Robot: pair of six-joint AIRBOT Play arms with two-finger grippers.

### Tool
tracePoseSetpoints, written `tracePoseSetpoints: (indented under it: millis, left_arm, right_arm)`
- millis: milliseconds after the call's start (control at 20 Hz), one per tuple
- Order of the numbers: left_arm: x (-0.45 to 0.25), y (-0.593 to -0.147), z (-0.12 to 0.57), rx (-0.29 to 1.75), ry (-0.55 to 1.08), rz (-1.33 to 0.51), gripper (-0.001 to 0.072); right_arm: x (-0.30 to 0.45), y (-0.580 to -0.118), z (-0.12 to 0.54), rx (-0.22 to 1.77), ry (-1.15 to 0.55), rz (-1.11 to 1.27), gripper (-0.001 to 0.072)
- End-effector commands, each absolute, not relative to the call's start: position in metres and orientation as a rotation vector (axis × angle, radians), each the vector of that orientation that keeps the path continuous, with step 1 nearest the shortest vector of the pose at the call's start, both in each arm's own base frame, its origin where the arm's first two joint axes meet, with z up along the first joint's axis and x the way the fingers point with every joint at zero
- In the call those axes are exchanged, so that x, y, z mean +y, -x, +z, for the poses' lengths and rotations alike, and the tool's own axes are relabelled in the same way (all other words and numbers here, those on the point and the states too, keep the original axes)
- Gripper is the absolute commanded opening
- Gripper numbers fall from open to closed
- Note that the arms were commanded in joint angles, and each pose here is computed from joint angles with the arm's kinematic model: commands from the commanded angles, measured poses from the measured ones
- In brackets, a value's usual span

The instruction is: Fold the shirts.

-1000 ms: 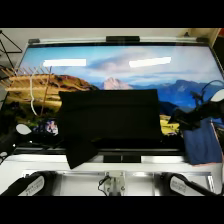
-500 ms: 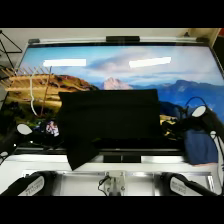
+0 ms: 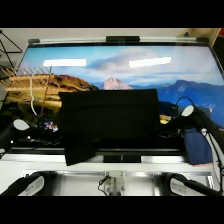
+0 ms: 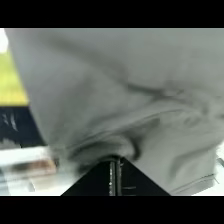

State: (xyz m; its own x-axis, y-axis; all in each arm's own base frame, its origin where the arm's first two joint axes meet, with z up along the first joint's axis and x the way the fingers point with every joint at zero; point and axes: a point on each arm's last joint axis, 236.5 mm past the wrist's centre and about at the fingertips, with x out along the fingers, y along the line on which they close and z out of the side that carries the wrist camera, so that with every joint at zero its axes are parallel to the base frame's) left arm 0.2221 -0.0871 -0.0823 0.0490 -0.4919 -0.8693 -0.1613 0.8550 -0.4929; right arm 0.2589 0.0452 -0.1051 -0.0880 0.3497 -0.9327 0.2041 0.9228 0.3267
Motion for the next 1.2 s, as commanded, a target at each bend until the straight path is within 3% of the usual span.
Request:
tracePoseSetpoints:
  millis: [0, 200, 450, 650, 800, 850, 900, 950, 1000, 1150]
  left_arm:
    - [-0.078, -0.258, -0.041, 1.424, 0.441, -0.336, 0.0033]
    - [-0.061, -0.334, 0.013, 1.242, 0.381, -0.299, 0.0032]
    - [-0.051, -0.421, 0.016, 1.229, 0.383, -0.303, 0.0033]
    - [-0.054, -0.475, 0.007, 1.246, 0.383, -0.327, 0.0034]
    - [-0.069, -0.484, -0.031, 1.324, 0.393, -0.342, 0.0038]
    - [-0.072, -0.481, -0.045, 1.36, 0.402, -0.343, 0.0104]
    - [-0.073, -0.475, -0.056, 1.4, 0.408, -0.349, 0.0297]
    - [-0.073, -0.47, -0.062, 1.432, 0.416, -0.353, 0.0422]
    - [-0.071, -0.465, -0.064, 1.453, 0.421, -0.356, 0.0434]
    - [-0.065, -0.46, -0.056, 1.469, 0.426, -0.363, 0.0433]
  right_arm:
    - [0.038, -0.288, -0.069, 1.571, -0.34, 0.159, 0.0066]
    - [0.035, -0.366, -0.017, 1.333, -0.315, 0.134, 0.0065]
    - [0.042, -0.462, -0.02, 1.215, -0.306, 0.113, 0.0066]
    - [0.042, -0.498, -0.037, 1.252, -0.311, 0.119, 0.0066]
    - [0.043, -0.499, -0.067, 1.311, -0.328, 0.107, 0.0069]
    - [0.04, -0.494, -0.076, 1.342, -0.323, 0.103, 0.0145]
    - [0.037, -0.49, -0.082, 1.365, -0.305, 0.095, 0.0379]
    - [0.03, -0.488, -0.083, 1.374, -0.272, 0.082, 0.0604]
    - [0.024, -0.488, -0.081, 1.368, -0.246, 0.07, 0.0634]
    - [0.003, -0.492, -0.074, 1.339, -0.229, 0.01, 0.0634]
